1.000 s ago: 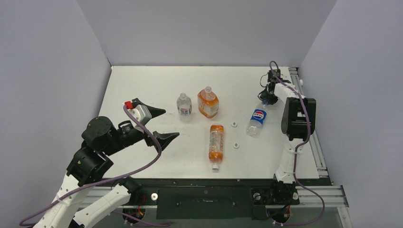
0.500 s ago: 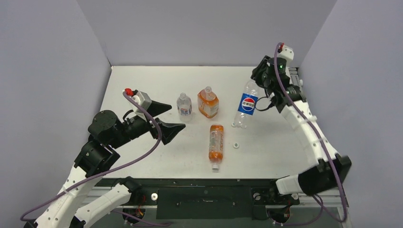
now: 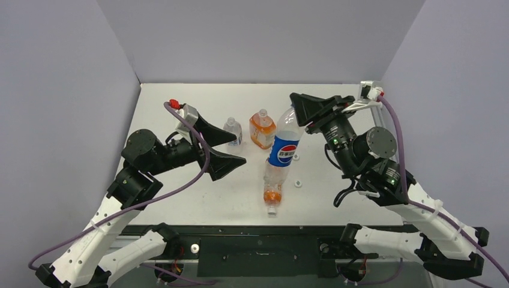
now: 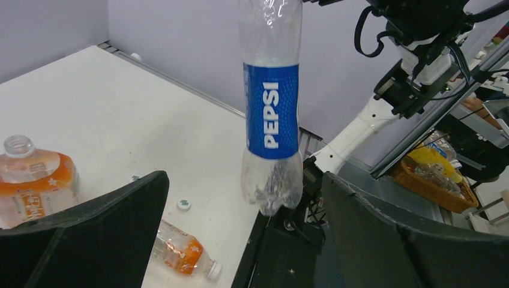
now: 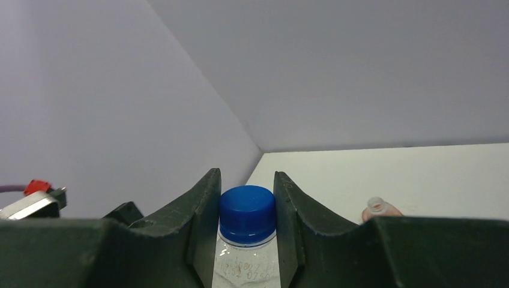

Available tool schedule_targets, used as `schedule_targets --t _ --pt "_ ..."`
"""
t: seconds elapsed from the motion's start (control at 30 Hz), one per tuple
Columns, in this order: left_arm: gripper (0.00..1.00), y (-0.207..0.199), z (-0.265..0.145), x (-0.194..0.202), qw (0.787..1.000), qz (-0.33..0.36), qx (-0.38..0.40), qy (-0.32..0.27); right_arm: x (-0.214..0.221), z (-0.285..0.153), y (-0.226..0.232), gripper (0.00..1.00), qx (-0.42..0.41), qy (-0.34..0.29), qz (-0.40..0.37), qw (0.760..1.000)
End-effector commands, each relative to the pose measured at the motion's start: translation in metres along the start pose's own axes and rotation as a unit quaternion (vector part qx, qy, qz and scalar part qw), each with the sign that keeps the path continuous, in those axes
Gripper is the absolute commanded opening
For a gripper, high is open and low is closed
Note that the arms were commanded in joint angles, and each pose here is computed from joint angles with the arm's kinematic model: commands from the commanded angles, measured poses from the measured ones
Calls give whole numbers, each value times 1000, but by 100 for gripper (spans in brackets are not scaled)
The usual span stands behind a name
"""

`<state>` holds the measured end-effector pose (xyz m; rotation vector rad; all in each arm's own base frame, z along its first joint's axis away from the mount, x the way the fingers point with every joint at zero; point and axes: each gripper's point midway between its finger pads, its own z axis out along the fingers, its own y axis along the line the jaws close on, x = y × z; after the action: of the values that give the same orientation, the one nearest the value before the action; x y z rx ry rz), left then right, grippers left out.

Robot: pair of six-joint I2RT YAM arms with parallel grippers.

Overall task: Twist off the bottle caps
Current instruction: Pick up the plastic bottle at the center of the board.

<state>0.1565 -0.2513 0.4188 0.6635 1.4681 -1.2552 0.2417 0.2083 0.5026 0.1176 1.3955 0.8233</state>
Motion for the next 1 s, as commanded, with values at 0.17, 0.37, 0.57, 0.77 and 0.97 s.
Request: schedule_targets --t 0.17,0.37,0.57,0.77,0.97 --pt "97 -33 9 -14 996 1 84 -9 15 -4 79 0 -48 -23 -39 998" --pt "97 -22 10 -6 998 16 61 -6 26 -7 108 0 -53 -26 -66 996" --pt "97 -22 5 5 998 8 62 2 33 -10 126 0 -50 -42 -73 995" --pt "97 -26 4 4 997 6 72 -4 46 -15 140 0 -46 -59 -71 995" --pt "85 -26 4 6 997 22 78 -3 57 -19 156 0 -57 -67 -66 994"
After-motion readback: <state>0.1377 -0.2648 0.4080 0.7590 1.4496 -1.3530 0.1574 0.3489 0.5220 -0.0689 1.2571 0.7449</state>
